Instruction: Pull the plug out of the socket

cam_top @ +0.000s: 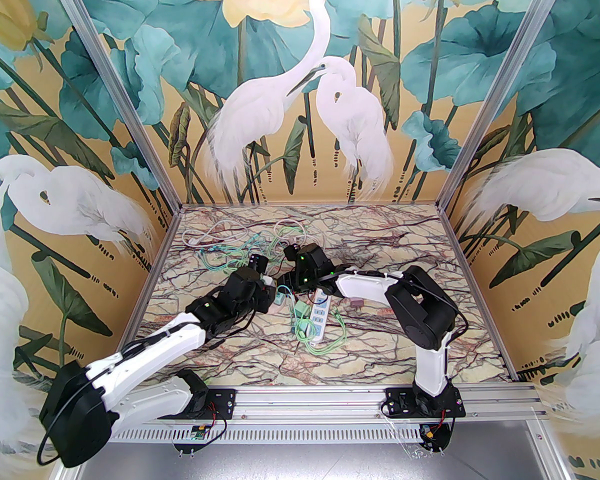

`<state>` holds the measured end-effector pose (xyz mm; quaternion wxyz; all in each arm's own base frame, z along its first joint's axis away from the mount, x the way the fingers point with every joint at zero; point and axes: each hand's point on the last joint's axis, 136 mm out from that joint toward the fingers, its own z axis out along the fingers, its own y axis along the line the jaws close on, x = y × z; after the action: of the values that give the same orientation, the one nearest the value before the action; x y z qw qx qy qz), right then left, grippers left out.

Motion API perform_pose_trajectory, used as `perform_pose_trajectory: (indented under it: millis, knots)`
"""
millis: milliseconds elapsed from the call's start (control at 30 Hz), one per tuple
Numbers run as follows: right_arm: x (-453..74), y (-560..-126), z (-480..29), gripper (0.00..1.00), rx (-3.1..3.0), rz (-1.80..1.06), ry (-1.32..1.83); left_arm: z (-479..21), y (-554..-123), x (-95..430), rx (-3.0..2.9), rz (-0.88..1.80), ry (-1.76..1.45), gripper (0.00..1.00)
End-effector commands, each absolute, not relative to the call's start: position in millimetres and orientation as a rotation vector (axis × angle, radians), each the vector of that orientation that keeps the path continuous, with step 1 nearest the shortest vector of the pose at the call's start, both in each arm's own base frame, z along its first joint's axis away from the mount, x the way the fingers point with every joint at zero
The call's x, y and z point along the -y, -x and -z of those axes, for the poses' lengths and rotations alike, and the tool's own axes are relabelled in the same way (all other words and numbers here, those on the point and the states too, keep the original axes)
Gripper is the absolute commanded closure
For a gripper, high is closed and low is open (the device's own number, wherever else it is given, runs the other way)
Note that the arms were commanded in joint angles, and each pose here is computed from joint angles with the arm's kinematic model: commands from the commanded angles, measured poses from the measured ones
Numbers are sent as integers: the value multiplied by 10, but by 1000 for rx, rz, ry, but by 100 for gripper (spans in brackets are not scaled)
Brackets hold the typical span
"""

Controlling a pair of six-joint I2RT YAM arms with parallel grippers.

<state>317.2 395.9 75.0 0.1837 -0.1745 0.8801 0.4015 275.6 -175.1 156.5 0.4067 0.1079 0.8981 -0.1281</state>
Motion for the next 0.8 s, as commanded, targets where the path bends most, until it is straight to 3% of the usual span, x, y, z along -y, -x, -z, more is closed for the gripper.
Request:
perform_pose_trajectory:
  millis: [0,200,533,767]
  knots:
    - [-3365,-2888,254,72,-2833,-754,414,-1934,-2804,1562,-2178,306,-193,73]
    - [-3380,-2890,222,72,-2825,-769,414,-2077,-2879,1124,-2169,257,-46,72]
    - [-3377,-2887,180,71,-2816,-775,414,-1637,-3108,76,-2174,157,499,69]
    - [-3371,-2889,157,71,-2810,-773,414,-1305,-3197,-517,-2086,285,894,65]
